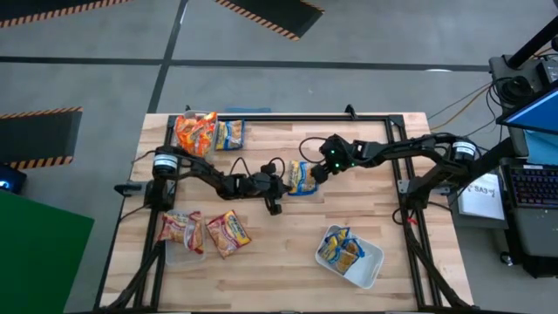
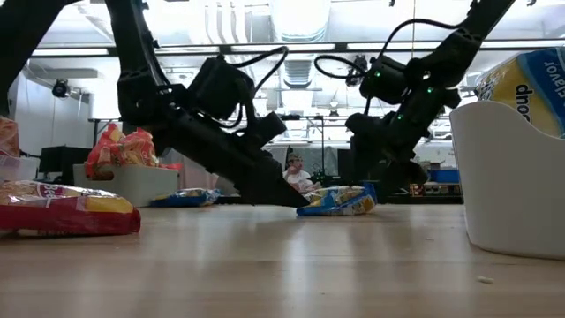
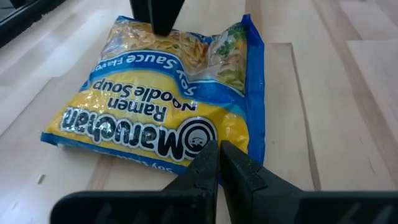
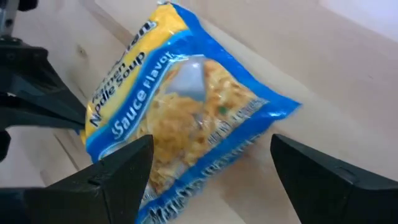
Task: Sort Maruchan noodles
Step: Put the blue noodle pack into the white bin
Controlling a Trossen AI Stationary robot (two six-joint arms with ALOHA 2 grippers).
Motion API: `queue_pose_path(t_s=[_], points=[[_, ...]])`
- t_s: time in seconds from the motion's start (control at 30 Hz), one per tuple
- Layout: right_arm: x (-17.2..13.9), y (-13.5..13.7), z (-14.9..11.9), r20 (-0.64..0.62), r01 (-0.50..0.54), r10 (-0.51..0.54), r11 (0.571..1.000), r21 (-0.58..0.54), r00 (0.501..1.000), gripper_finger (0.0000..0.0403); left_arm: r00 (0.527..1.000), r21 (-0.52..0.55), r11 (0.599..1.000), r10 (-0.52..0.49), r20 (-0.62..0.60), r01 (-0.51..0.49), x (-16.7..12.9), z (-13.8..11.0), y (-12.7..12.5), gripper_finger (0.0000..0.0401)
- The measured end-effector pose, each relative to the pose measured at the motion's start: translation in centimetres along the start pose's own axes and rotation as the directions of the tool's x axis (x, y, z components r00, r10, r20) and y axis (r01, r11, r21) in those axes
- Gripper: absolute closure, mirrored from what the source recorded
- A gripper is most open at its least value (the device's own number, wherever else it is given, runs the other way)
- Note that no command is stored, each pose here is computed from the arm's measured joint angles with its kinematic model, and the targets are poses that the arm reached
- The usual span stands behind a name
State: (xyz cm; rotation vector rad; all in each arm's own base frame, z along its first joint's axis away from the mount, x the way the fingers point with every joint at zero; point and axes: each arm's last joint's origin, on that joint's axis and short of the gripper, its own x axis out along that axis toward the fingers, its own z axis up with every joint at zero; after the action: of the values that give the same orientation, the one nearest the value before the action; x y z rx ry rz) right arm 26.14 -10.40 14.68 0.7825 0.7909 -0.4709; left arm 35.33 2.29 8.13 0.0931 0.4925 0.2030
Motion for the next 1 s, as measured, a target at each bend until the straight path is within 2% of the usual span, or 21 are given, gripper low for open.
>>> queue_pose_path(t_s=[0.17,0.37,0.63,0.77,1.0], points=[[0.7,0.4,-0.1,0.012,-0.039,0.039,0.998,-0.042,0.999,0.0092,1.0,-0.01,1.0,0.0,-0.006,0.0,0.2,0.0,0.0,0.0401],[1.5,1.4,0.2,0.043,-0.152,0.156,0.985,-0.083,0.987,0.0104,1.0,-0.01,1.0,-0.001,-0.01,0.0,0.2,0.0,0.0,0.0401],[2.7,2.1,-0.2,0.043,-0.207,0.214,0.97,-0.125,0.976,0.0121,1.0,-0.02,1.0,-0.001,-0.013,0.001,0.2,-0.1,0.0,0.0401],[3.7,2.1,-0.4,0.041,-0.217,0.224,0.968,-0.129,0.974,0.0143,1.0,-0.02,1.0,0.0,-0.015,0.0,0.2,-0.1,0.0,0.0401],[5.0,1.7,-0.5,0.053,-0.226,0.234,0.966,-0.122,0.971,0.0206,1.0,-0.02,1.0,-0.002,-0.018,0.002,0.2,-0.1,0.0,0.0401]])
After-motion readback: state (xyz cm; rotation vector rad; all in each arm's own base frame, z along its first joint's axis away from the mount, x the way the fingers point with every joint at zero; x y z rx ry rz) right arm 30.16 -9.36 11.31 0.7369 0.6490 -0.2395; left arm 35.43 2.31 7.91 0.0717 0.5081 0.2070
